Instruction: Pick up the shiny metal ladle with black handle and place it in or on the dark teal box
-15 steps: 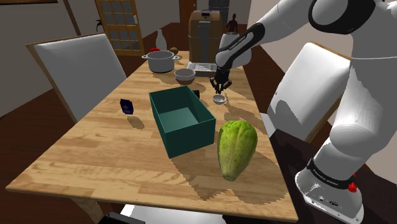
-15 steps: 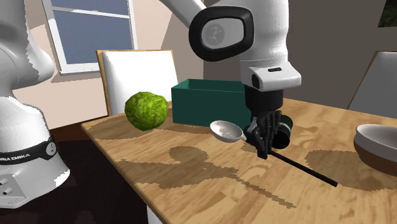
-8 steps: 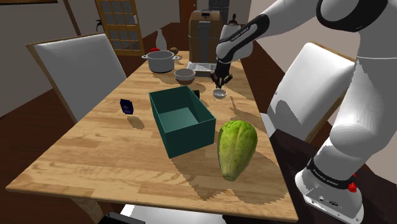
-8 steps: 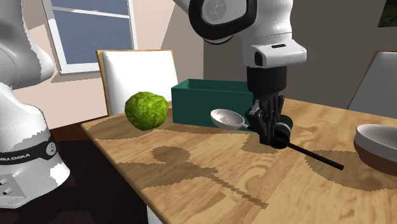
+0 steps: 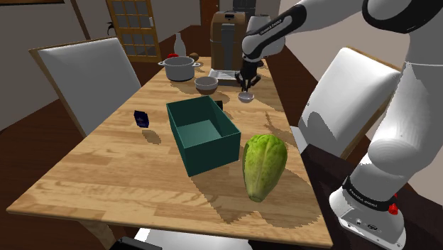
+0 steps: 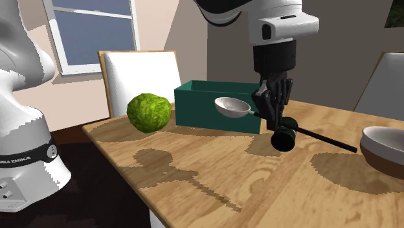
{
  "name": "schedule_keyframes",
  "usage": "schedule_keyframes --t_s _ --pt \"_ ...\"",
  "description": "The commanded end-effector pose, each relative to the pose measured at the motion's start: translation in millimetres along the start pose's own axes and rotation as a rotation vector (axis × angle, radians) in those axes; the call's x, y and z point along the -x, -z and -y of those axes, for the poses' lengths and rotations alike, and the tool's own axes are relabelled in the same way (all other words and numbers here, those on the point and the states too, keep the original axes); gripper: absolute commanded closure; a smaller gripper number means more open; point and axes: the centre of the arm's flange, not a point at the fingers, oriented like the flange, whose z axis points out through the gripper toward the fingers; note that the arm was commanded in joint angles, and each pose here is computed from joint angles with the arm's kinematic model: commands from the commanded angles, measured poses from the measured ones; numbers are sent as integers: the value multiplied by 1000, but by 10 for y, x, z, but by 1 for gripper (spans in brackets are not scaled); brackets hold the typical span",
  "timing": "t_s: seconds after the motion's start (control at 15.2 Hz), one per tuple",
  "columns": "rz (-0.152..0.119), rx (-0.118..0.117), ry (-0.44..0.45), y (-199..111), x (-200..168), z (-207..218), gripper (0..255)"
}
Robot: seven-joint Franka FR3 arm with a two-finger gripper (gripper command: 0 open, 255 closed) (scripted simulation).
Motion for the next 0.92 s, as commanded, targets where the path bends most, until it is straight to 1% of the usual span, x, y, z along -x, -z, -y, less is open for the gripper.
schedule_keyframes --t_s 0.0,0.86 --pt "0 0 0 105 -18 3 255" --pt "0 0 0 783 -94 69 255"
